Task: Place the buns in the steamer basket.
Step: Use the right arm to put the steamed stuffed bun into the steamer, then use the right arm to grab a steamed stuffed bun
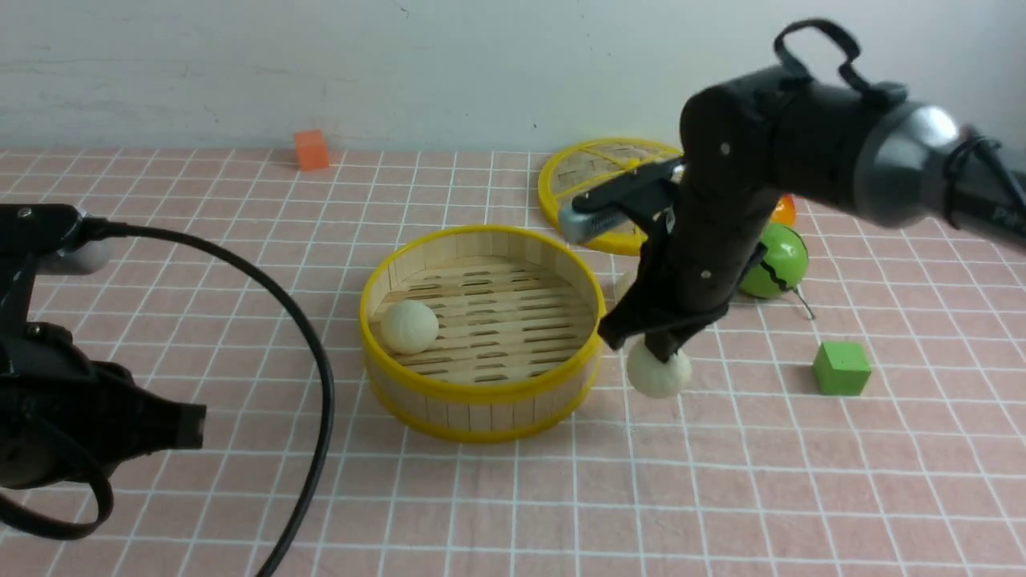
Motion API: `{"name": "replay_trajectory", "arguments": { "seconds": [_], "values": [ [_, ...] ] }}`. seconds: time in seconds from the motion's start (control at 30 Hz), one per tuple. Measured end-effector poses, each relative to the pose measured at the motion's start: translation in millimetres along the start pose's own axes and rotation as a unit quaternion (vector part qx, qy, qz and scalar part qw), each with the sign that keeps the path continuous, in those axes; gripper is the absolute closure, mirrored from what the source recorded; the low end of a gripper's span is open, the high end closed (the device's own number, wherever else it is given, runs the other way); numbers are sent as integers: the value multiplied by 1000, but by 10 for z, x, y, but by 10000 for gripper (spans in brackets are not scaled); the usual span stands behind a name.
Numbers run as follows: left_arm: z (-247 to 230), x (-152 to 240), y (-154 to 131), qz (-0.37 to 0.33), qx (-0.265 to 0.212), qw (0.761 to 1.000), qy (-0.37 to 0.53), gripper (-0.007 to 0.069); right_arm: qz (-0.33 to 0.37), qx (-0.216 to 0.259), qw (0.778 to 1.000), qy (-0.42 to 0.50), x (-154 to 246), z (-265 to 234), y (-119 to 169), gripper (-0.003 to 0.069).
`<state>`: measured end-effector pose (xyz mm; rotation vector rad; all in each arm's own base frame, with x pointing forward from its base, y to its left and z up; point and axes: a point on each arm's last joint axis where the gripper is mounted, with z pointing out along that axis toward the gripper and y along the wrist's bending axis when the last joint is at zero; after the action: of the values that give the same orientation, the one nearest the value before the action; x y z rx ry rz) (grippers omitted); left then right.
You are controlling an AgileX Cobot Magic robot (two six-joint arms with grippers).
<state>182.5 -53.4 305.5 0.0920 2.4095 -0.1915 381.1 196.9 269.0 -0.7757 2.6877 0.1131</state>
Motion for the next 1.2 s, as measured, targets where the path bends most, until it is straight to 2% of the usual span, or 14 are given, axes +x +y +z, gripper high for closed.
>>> {"name": "replay_trajectory", "arguments": {
  "seconds": [0.13,0.3,0.43,0.63,0.77,0.8,0.83,0.87,1.03,1.13,1.17,1.2],
  "values": [
    [0,-13,-4,-4,2,1000,-7,639,-15,-13,997,-68,-178,-360,48,659],
    [0,-27,-7,-11,4,1000,-15,639,-38,-57,988,-140,-378,-360,277,659],
    [-1,-30,-10,-14,5,1000,-17,639,-41,-84,981,-167,-507,8,490,659],
    [-1,-27,-25,-25,14,999,-15,639,-35,-82,985,-148,-527,538,508,655],
    [-1,-28,-26,-25,15,999,-15,639,-33,-83,988,-126,-494,767,512,624],
    [-1,-28,-26,-25,15,999,-15,639,-33,-82,988,-124,-490,820,512,577],
    [-1,-28,-26,-25,15,999,-15,639,-33,-82,988,-124,-491,820,512,570],
    [-1,-28,-26,-26,15,999,-15,639,-34,-81,988,-127,-495,821,509,510],
    [-1,-28,-26,-26,15,999,-15,639,-39,-75,987,-138,-523,715,500,307],
    [-1,-28,-26,-26,15,999,-15,639,-58,-54,985,-156,-586,511,461,221],
    [-1,-28,-26,-26,15,999,-15,639,-59,-52,984,-158,-593,503,450,216],
    [-1,-28,-26,-26,15,999,-15,639,-66,-27,982,-175,-652,313,346,185]
  ]
}}
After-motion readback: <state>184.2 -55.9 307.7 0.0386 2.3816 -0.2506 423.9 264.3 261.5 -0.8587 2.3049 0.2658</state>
